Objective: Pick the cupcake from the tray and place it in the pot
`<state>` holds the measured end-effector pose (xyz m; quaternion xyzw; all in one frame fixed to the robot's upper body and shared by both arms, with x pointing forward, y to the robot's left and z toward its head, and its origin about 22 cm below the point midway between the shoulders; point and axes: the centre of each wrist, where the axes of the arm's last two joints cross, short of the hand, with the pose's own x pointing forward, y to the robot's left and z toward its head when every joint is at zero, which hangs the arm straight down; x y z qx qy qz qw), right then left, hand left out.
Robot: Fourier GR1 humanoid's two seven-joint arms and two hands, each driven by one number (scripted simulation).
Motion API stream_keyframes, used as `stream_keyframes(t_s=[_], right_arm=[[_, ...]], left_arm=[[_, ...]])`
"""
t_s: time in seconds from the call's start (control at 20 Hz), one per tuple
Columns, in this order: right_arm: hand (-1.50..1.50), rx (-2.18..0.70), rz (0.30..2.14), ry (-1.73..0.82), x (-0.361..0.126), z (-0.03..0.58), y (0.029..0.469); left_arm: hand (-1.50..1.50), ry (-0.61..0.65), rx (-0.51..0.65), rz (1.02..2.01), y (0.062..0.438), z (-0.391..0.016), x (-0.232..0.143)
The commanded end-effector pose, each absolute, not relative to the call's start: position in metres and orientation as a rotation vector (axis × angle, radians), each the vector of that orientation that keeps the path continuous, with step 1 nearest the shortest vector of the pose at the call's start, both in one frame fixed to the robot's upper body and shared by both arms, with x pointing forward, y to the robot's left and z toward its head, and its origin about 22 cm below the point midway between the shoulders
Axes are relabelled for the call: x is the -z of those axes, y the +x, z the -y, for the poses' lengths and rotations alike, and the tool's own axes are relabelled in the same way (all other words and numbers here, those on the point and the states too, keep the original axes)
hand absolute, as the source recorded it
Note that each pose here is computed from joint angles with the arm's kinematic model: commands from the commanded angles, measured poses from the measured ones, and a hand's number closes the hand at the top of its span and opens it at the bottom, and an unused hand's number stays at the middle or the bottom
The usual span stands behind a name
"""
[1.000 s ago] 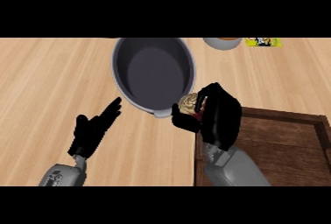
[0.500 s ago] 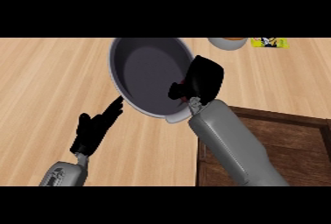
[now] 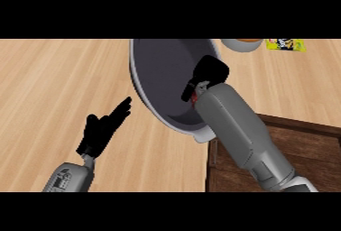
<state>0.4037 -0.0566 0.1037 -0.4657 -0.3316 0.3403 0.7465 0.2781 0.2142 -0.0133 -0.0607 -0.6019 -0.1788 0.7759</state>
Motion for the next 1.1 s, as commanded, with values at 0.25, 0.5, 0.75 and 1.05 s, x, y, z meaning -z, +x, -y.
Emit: stream_keyframes(t_s=[0.25, 0.5, 0.75, 1.05], right_arm=[[-1.5, -0.277, 1.158, -0.964, -0.154, 0.034, 0.41], [-1.5, 0.048, 1.342, -0.957, -0.166, 0.038, 0.414], [-1.5, 0.281, 1.456, -1.002, -0.167, 0.04, 0.419], [-1.5, 0.404, 1.533, -0.96, -0.139, 0.045, 0.402]], left_arm=[[0.0, -0.142, 0.382, 1.292, 0.276, -0.206, 0.018], [0.0, -0.105, 0.363, 1.283, 0.279, -0.214, 0.017], [0.0, -0.087, 0.324, 1.297, 0.273, -0.236, 0.019], [0.0, -0.058, 0.281, 1.264, 0.273, -0.248, 0.018]])
